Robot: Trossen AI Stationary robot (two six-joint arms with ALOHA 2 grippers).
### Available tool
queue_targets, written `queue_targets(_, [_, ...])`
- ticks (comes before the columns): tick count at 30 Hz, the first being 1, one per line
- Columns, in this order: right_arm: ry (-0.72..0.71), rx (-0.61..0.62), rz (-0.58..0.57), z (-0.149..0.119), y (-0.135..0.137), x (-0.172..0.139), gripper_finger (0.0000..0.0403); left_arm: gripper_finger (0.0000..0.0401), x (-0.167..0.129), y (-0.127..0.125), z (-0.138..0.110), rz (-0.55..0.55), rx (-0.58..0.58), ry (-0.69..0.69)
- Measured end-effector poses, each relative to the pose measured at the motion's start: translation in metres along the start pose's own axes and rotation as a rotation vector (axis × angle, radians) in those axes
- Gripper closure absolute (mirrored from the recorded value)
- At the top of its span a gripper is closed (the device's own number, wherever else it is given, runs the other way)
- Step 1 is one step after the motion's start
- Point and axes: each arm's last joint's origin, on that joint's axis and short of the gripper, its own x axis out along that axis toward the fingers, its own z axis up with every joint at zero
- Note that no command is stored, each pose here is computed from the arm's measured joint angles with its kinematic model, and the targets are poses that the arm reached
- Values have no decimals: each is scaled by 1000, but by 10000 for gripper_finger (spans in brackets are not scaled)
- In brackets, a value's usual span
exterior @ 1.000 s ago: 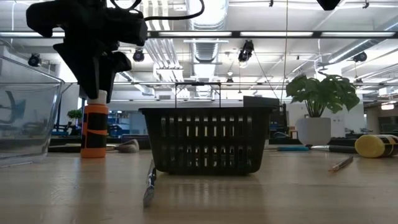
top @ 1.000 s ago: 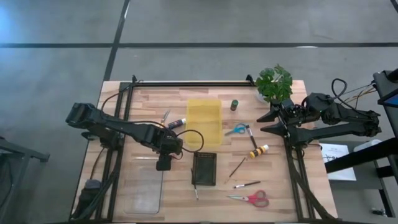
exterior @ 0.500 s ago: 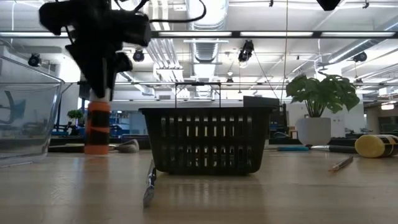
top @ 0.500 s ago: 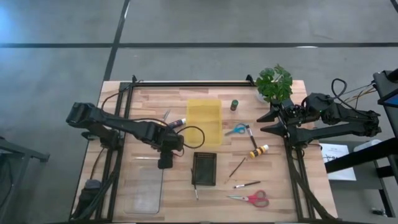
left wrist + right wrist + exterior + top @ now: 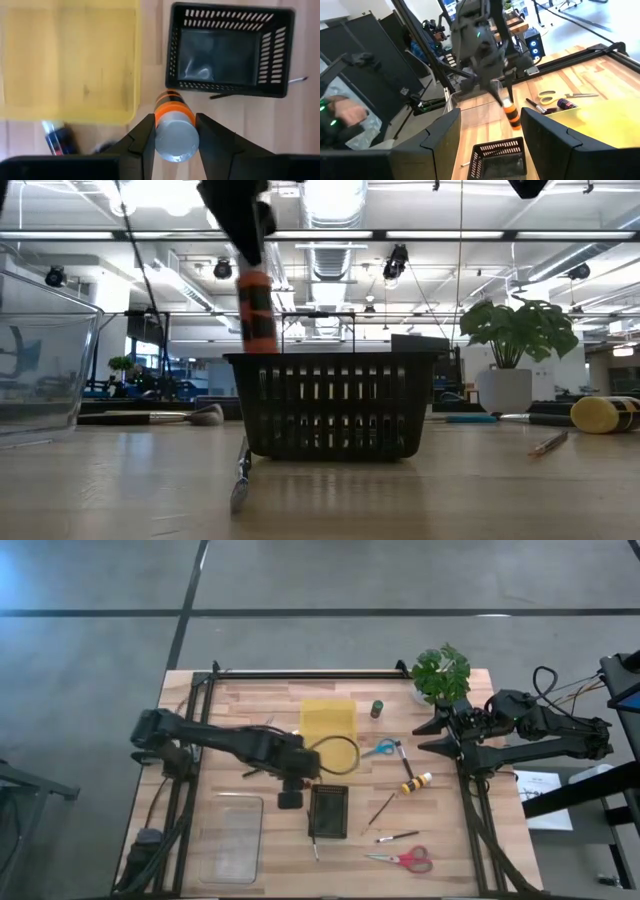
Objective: Pick & Place Paint Supplies
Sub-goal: Put the orange paint bottle into the black bin
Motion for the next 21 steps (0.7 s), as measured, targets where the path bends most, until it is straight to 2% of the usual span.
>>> queue_targets(4, [-3, 8, -1, 0, 0, 0, 196, 281, 12, -8, 32, 4, 113, 50])
queue_targets(10, [-7, 11, 1, 1, 0, 0, 196, 281, -1, -14, 67, -18, 211, -18])
queue_targets(14, [-12, 15, 4, 1, 1, -2, 196, 281, 4, -19, 77, -77, 239, -27])
queue_targets(21, [-18, 20, 7, 1, 1, -5, 196, 281, 27, -25, 79, -84, 250, 13])
